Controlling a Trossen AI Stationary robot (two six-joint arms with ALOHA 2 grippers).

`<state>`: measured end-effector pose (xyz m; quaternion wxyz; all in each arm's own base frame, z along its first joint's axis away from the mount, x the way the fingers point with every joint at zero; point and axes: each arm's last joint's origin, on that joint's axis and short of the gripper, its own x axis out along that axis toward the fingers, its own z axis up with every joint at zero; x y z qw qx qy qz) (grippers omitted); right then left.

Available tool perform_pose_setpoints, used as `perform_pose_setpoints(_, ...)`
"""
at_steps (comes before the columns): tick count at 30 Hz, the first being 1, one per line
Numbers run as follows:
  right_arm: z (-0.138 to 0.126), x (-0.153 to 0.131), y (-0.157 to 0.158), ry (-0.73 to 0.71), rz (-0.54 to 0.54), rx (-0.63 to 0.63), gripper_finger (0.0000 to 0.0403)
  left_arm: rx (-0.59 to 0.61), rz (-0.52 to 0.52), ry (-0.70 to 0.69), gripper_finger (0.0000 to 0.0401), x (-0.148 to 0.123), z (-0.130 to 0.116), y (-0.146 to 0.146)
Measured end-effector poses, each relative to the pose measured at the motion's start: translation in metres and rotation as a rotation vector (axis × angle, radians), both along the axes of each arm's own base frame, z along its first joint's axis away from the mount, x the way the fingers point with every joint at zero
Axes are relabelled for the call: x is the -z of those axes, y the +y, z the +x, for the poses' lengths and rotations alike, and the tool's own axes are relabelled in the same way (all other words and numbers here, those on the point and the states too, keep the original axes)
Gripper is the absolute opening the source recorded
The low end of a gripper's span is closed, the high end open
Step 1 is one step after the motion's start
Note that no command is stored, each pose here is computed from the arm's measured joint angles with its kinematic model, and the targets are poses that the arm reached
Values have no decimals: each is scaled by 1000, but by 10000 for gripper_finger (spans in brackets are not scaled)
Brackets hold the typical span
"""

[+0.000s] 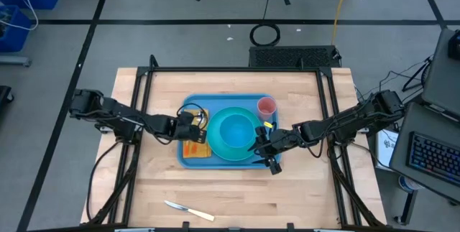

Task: Set up tray
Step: Put the orange spoon on the yellow napkin

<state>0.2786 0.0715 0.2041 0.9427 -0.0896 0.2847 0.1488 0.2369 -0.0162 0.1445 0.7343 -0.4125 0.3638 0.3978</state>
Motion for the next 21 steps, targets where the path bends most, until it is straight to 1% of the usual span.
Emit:
perform_pose_setpoints(3,0,0,0,0,-1,0,216,6,13,-1,161,4,3,-2)
perform_pose_setpoints(7,0,0,0,0,-1,-1,216,10,19,30,161,10,3,-2)
perform_pose_setpoints(11,0,0,0,0,-1,0,216,5,65,20,161,7,6,-3)
perform_pose_setpoints(15,0,0,0,-1,0,0,216,13,77,16,158,2,10,-2)
perform_pose_setpoints(17,0,0,0,-1,-1,0,216,19,80,20,148,2,10,-2)
perform_pose_setpoints(21,0,0,0,0,0,0,216,26,75,41,113,6,12,-2)
